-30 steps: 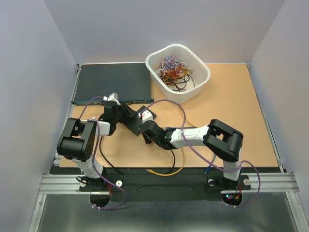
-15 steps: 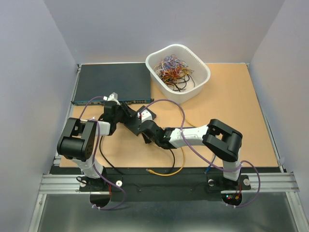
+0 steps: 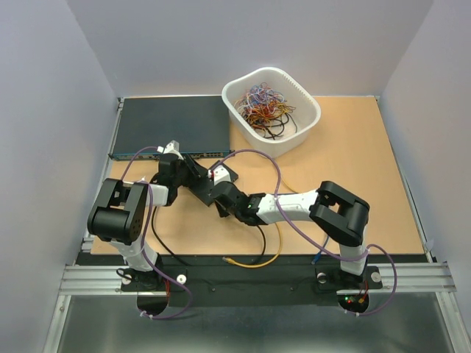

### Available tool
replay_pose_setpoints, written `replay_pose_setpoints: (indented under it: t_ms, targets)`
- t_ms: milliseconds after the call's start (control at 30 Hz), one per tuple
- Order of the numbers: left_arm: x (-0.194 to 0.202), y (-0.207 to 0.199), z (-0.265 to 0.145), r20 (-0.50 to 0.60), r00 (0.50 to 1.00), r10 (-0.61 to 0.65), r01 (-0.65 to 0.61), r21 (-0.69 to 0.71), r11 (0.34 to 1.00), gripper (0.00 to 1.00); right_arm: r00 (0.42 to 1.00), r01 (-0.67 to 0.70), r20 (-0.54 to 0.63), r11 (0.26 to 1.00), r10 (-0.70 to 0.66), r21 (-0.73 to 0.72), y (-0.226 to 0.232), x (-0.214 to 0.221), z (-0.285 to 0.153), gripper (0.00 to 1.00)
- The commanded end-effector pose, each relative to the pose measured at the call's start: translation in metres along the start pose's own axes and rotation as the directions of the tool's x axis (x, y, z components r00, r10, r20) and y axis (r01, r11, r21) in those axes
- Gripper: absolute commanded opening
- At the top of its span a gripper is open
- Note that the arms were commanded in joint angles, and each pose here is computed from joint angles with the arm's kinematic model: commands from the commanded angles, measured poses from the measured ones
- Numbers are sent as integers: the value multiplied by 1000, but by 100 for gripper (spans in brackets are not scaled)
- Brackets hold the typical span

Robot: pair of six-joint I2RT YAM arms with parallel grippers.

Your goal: Insert the plug into the switch port

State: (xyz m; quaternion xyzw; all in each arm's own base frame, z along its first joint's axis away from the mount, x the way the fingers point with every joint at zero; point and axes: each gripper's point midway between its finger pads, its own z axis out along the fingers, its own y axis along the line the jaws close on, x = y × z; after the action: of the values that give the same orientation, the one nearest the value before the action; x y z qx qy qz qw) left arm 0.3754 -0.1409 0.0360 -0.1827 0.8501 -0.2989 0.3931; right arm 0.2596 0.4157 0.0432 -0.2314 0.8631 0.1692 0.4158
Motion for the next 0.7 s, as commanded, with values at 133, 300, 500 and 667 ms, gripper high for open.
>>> replay_pose_setpoints:
  t_ms: [133, 300, 500, 667]
  targets:
    - [14, -1, 1, -44, 999, 5, -5, 4, 1000, 53, 991, -31, 129, 999, 37, -43, 24, -50, -5, 0]
    - [14, -2, 1, -43, 999, 8, -8, 8, 1000, 53, 993, -24, 113, 999, 29, -44, 25, -44, 2, 0]
    - [15, -3, 2, -50, 999, 14, -13, 13, 1000, 53, 996, 7, 90, 1000, -5, -16, 21, -30, 11, 0]
    - [17, -4, 2, -57, 998, 16, -15, 14, 1000, 53, 994, 53, 94, 998, -55, 21, 15, -26, 11, 0]
